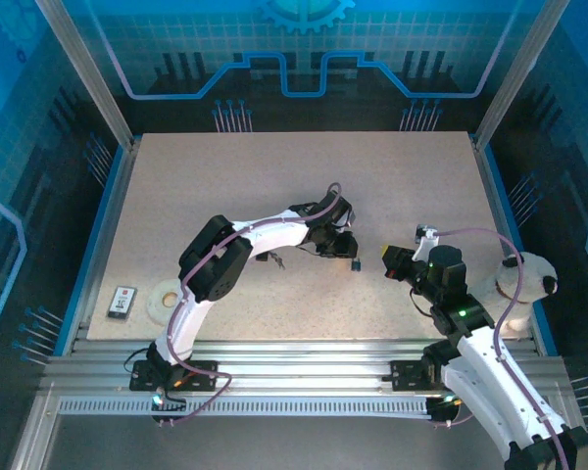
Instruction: Lock with the key
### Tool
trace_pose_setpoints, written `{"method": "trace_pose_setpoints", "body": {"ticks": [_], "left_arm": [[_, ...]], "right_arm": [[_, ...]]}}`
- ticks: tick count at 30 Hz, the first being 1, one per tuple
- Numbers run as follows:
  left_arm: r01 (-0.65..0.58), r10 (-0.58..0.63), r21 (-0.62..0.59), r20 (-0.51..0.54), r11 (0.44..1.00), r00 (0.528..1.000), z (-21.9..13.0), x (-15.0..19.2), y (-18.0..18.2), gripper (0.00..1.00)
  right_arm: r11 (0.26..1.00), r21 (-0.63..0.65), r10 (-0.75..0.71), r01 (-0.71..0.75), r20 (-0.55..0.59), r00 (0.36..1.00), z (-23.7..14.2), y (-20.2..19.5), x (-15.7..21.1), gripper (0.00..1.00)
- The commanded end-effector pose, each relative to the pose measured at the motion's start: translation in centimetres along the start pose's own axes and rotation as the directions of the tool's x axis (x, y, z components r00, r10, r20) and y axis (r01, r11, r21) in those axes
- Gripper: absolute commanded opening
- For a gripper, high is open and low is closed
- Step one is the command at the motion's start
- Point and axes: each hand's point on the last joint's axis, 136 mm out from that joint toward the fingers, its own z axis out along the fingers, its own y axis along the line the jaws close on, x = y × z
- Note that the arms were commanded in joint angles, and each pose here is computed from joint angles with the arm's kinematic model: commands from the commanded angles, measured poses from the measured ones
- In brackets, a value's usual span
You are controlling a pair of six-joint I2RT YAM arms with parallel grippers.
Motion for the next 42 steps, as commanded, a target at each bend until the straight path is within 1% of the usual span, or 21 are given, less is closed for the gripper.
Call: {"method": "trace_pose_setpoints", "body": {"ticks": [1, 6, 9, 12, 16, 21, 22, 25, 26, 28, 29, 32, 38, 42], "left_arm": [[-0.017, 0.019, -0.022, 0.057, 1.0, 0.998, -2.6, -1.7, 0.0, 0.27], [-0.024, 0.023, 0.005, 0.167, 1.0, 0.986, -7.0, -3.0, -1.2, 0.4], [-0.025, 0.012, 0.048, 0.258, 0.999, 0.966, -9.9, -3.1, -2.2, 0.42], [-0.04, 0.017, 0.06, 0.337, 0.997, 0.941, -12.4, -2.3, -2.7, 0.48], [-0.064, 0.049, 0.02, 0.426, 0.998, 0.903, -15.4, -1.0, -2.4, 0.55], [-0.082, 0.081, -0.019, 0.507, 0.996, 0.858, -18.1, 0.9, -1.6, 0.65], [-0.084, 0.089, -0.034, 0.523, 0.996, 0.848, -18.6, 1.3, -1.2, 0.72], [-0.104, 0.123, -0.066, 0.566, 0.992, 0.815, -20.1, 2.5, -0.6, 0.82], [-0.105, 0.131, -0.078, 0.581, 0.991, 0.804, -20.6, 2.7, -0.4, 0.9], [-0.106, 0.145, -0.101, 0.607, 0.989, 0.782, -21.4, 3.4, 0.3, 0.96], [-0.105, 0.151, -0.11, 0.628, 0.988, 0.763, -22.1, 3.6, 0.5, 0.99], [-0.087, 0.16, -0.142, 0.669, 0.986, 0.725, -23.2, 4.4, 1.9, 0.99], [-0.035, 0.156, -0.171, 0.777, 0.985, 0.61, -25.2, 5.6, 5.1, 0.99], [-0.005, 0.168, -0.201, 0.802, 0.979, 0.573, -25.7, 6.3, 6.9, 0.99]], "right_arm": [[1.0, 0.029, -0.001, 0.001, 0.004, 1.0, 0.1, -0.8, 0.0, 0.0], [0.998, 0.062, 0.003, -0.002, -0.012, 1.0, 0.5, -1.5, 0.3, 0.0], [0.997, 0.08, 0.006, -0.004, -0.026, 1.0, 0.9, -2.0, 0.6, 0.0], [0.996, 0.093, 0.014, -0.01, -0.042, 0.999, 1.4, -2.4, 0.9, 0.0], [0.995, 0.1, 0.025, -0.018, -0.067, 0.997, 2.1, -2.7, 1.5, 0.0], [0.993, 0.114, 0.041, -0.03, -0.092, 0.995, 3.0, -3.3, 2.1, 0.0], [0.993, 0.117, 0.044, -0.033, -0.096, 0.994, 3.2, -3.4, 2.3, 0.0], [0.99, 0.131, 0.062, -0.048, -0.109, 0.992, 3.8, -3.9, 2.7, 0.0], [0.989, 0.136, 0.068, -0.052, -0.115, 0.991, 4.0, -4.1, 2.9, 0.0], [0.987, 0.147, 0.078, -0.06, -0.123, 0.989, 4.4, -4.4, 3.3, 0.0], [0.986, 0.152, 0.087, -0.067, -0.127, 0.988, 4.6, -4.6, 3.5, 0.0], [0.981, 0.181, 0.098, -0.072, -0.14, 0.985, 5.3, -5.2, 4.0, 0.0], [0.972, 0.229, 0.097, -0.057, -0.165, 0.982, 6.3, -6.1, 5.0, 0.0], [0.966, 0.254, 0.093, -0.042, -0.192, 0.977, 7.1, -6.3, 5.9, 0.0]]}}
